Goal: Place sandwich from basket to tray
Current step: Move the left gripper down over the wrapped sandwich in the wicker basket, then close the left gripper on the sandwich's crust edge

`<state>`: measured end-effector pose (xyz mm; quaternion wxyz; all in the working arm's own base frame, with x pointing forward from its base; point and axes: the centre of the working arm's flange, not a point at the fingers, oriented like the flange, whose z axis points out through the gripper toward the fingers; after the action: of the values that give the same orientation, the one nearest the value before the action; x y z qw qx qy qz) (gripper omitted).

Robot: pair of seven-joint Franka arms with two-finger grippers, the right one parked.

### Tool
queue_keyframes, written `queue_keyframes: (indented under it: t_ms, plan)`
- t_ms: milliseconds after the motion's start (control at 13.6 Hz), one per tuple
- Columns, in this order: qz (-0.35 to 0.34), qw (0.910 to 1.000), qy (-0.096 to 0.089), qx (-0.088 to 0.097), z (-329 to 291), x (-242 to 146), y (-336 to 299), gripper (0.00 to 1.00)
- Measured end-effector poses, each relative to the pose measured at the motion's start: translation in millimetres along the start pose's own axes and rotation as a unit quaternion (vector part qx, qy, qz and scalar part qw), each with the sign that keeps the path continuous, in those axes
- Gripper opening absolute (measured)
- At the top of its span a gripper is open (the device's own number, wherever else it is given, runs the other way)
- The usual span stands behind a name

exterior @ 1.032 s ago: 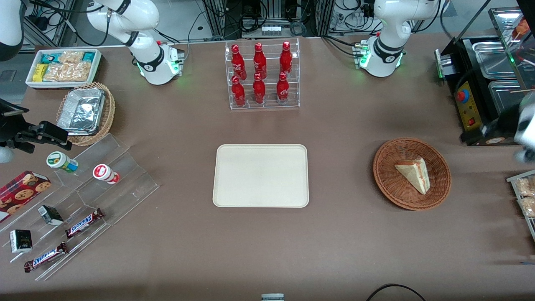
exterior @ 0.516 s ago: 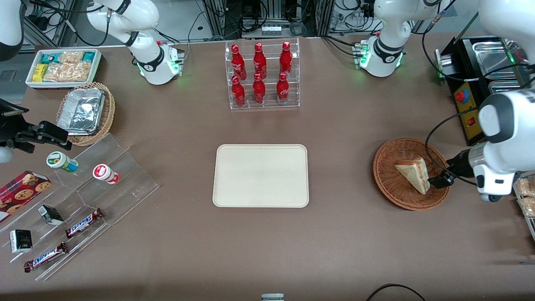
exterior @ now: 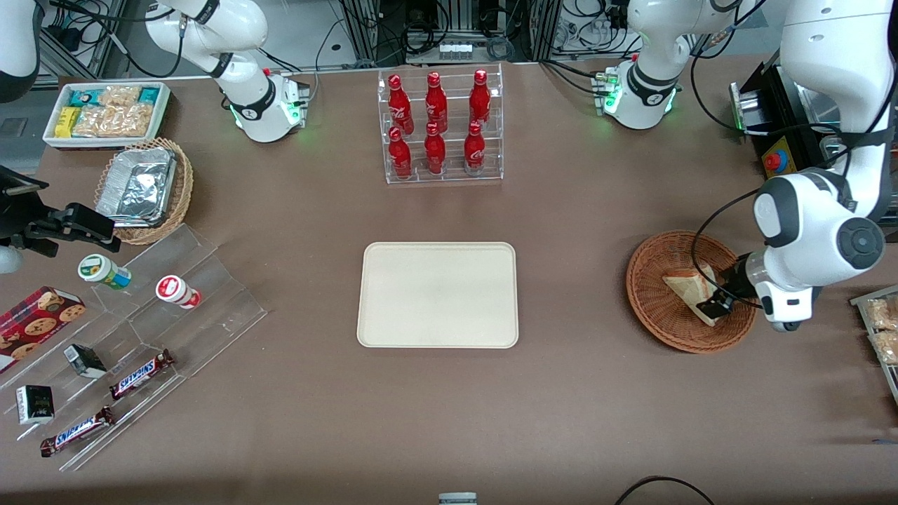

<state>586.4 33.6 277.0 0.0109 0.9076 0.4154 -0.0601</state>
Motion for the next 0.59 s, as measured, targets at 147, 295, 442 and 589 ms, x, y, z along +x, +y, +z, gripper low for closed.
queue_keyframes:
  t_ms: [147,295,442,589]
  plan:
    - [-0.003,1.0,0.0,0.002,13,-4,-6,1.0]
    - [-0.004,1.0,0.003,0.001,26,-8,-12,1.0]
    - [-0.003,1.0,0.002,0.003,33,-12,-15,1.0]
    - [-0.009,1.0,0.003,0.002,32,-14,-13,0.81]
